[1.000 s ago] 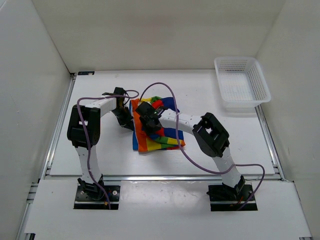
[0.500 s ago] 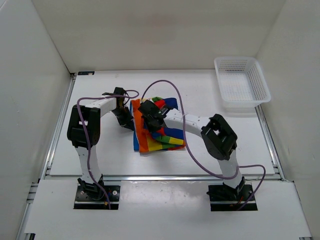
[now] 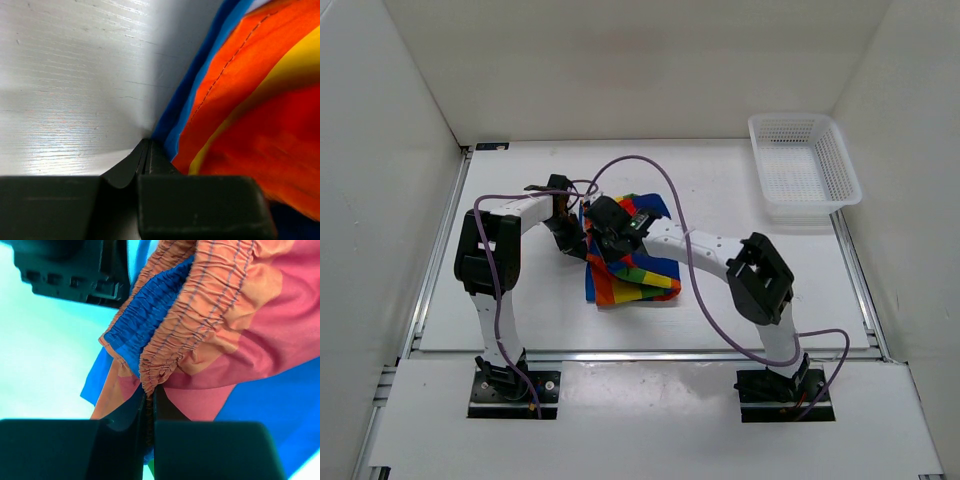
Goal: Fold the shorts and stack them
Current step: Fold the shorts
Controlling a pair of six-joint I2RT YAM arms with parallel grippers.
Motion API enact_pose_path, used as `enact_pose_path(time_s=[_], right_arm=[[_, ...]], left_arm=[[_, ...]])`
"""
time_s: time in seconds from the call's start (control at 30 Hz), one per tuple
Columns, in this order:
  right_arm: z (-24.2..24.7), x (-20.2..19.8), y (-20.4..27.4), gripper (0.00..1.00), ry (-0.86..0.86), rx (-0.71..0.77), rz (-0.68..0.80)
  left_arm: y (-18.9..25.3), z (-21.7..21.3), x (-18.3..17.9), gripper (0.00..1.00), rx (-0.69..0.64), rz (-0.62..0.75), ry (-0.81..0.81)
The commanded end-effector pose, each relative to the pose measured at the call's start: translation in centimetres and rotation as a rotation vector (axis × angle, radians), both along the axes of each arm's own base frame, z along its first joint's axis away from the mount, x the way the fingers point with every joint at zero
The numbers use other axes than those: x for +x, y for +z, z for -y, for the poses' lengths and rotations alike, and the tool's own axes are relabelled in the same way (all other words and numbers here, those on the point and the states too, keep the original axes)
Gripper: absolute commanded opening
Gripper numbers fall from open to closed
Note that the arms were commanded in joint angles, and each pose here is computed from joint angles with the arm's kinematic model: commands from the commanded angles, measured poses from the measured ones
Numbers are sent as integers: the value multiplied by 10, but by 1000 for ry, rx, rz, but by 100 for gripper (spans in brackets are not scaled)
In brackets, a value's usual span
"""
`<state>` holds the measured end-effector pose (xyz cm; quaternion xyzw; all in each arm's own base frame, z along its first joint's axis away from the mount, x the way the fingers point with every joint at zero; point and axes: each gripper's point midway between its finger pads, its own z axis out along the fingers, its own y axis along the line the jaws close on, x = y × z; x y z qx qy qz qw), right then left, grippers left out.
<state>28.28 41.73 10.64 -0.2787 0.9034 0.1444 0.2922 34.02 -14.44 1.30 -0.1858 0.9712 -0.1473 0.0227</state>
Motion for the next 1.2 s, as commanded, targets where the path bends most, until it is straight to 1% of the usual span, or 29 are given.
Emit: enact_pose_path(time_s=[0.0,0.13,0.17,0.27,0.3,0.33,0.37,0.4,0.43,0.5,0.53,0.57,0.6,0.63,0.67,0.7,0.73,0.77,0.8,0.83,0.87,0.93,0.97,1.0,1.03,1.07,1.1,1.13,1.17], right_arm=[[-17,-9,-16,0,64,-9,-34],[-17,-10,-24,0,56,-18,-47],[-16,-8,-24,11,51,-22,-41],[-12,-9,2,22,53,-1,-11],[-12,-9,21,36,53,31,10],[-9,-10,30,47,60,36,20],[-7,-11,40,57,60,48,27],[-3,-13,60,80,60,81,49],[1,-13,68,86,51,88,66],[9,-14,99,94,28,136,110],[14,-15,104,94,12,143,117],[23,-14,121,94,-9,162,153],[34,-6,126,94,-50,167,164],[45,-4,122,90,-80,159,159],[55,0,122,82,-99,157,160],[73,11,128,64,-146,172,161],[81,18,127,16,-166,180,160],[97,34,114,1,-207,175,140],[104,39,110,0,-214,183,115],[106,46,113,0,-214,217,107],[110,57,100,0,-184,234,49],[108,72,97,0,-153,269,4],[104,81,80,0,-146,265,-51],[104,98,89,0,-136,298,-42],[98,101,87,0,-110,324,-73],[95,110,68,0,-113,312,-109],[93,122,70,0,-120,320,-97],[90,126,61,0,-122,312,-109],[91,134,36,0,-147,290,-149]], left_arm=[[-2,1,7,11,7,32,-16],[2,1,8,11,4,43,-16],[6,3,6,11,-8,44,-27],[27,-3,12,11,-29,84,-12],[35,-7,11,11,-37,86,-12],[41,-11,10,11,-37,87,-2],[60,-12,16,14,-33,142,-22],[70,-15,18,19,-18,163,-27],[80,-18,14,28,-1,154,-33],[114,-23,26,35,26,237,-49],[125,-25,28,41,37,255,-45],[144,-25,30,49,35,281,-53],[154,-27,32,49,47,301,-48],[165,-28,32,49,47,327,-57],[170,-20,31,47,42,335,-78],[182,-13,32,25,34,370,-91],[182,-7,30,12,31,371,-108],[183,7,24,10,6,368,-144],[182,18,23,10,-25,370,-157],[183,33,24,10,-86,390,-188],[175,42,23,10,-110,371,-195],[143,53,20,10,-128,299,-206],[134,57,25,10,-141,293,-199],[126,59,29,10,-139,284,-199],[112,58,27,10,-133,244,-188],[93,59,29,10,-124,207,-187],[87,58,33,10,-109,201,-183],[83,57,38,10,-94,200,-180],[66,53,39,10,-61,168,-173]])
